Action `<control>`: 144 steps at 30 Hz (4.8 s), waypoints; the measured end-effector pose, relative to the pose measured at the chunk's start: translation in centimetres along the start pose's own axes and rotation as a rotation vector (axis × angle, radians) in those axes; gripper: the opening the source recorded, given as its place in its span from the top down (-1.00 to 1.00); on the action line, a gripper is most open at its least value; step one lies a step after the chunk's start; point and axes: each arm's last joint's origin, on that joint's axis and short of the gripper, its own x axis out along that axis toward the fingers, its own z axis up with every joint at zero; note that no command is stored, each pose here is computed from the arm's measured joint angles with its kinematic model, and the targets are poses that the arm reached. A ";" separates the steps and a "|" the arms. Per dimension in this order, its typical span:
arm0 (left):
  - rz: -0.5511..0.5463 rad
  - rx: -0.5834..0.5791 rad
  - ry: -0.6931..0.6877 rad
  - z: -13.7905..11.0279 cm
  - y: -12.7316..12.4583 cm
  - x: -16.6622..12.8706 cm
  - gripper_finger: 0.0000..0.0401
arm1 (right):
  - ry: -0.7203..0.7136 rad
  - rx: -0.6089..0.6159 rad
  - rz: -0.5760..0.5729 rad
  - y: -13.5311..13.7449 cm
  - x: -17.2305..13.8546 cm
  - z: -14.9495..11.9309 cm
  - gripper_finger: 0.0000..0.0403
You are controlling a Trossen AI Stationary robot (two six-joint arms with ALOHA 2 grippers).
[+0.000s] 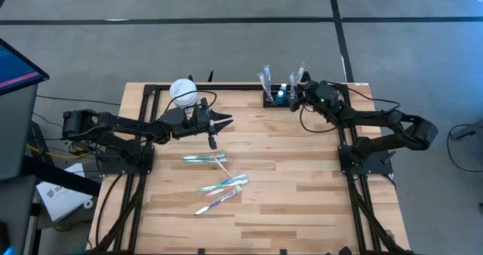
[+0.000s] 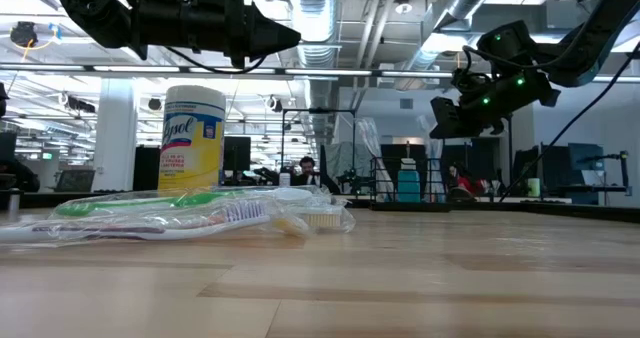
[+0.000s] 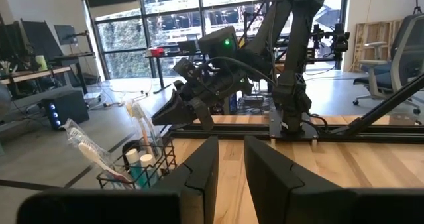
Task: Pick & Place toothbrushing station
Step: Put the blue toothbrush into the black mesh organizer, then put the green toothbrush into the black mesh organizer
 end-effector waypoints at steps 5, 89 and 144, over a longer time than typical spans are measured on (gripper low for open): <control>-0.004 0.003 0.036 -0.3 0.0 0.0 0.67 | -0.026 0.006 0.002 -0.1 -0.4 0.5 0.50; -0.213 -0.149 1.165 -9.0 -4.0 -7.0 0.67 | -0.157 0.001 0.259 4.2 -5.3 3.1 0.49; -0.116 -0.171 1.033 -7.2 -3.9 -7.5 0.99 | -0.148 0.013 0.259 4.2 -5.3 3.0 0.49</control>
